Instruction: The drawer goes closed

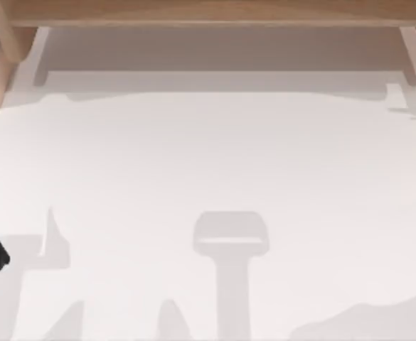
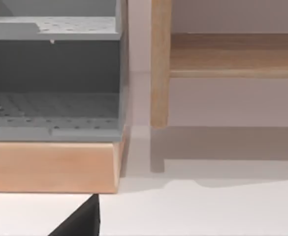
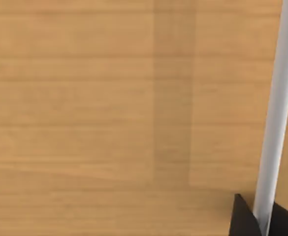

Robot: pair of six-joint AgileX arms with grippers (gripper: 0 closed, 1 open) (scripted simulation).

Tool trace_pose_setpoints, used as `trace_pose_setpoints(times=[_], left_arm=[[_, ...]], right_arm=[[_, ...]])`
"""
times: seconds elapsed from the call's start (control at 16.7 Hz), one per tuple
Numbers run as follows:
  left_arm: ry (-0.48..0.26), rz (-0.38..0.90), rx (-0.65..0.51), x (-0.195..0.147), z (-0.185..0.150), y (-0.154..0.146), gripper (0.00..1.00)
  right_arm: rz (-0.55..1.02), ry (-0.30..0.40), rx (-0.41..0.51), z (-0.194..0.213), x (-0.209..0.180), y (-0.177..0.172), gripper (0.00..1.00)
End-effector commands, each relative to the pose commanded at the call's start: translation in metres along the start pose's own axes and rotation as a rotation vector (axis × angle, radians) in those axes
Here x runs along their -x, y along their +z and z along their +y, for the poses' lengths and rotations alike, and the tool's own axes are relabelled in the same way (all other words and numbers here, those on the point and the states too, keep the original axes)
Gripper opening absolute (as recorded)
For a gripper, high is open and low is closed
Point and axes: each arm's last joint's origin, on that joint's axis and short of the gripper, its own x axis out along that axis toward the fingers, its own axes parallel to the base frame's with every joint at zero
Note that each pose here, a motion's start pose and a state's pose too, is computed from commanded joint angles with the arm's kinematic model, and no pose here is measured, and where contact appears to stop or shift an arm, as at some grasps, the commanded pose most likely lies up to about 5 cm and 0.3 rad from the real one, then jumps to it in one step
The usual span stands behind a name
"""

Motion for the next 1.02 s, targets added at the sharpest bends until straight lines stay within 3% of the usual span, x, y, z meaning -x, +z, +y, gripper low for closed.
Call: trace_pose_setpoints(times=[0.3, 0.78, 1.02], left_arm=[[0.000, 0.000, 0.000, 0.000, 0.000, 0.000, 1.00], [0.000, 0.000, 0.000, 0.000, 0.000, 0.000, 1.00], [0.000, 0.000, 0.000, 0.000, 0.000, 0.000, 1.00]], right_arm=[[0.003, 0.001, -0.003, 0.000, -0.002, -0.002, 0.00], [0.006, -0.001, -0.002, -0.001, -0.055, -0.002, 0.00], [0.005, 0.000, -0.002, -0.001, -0.061, -0.002, 0.00]])
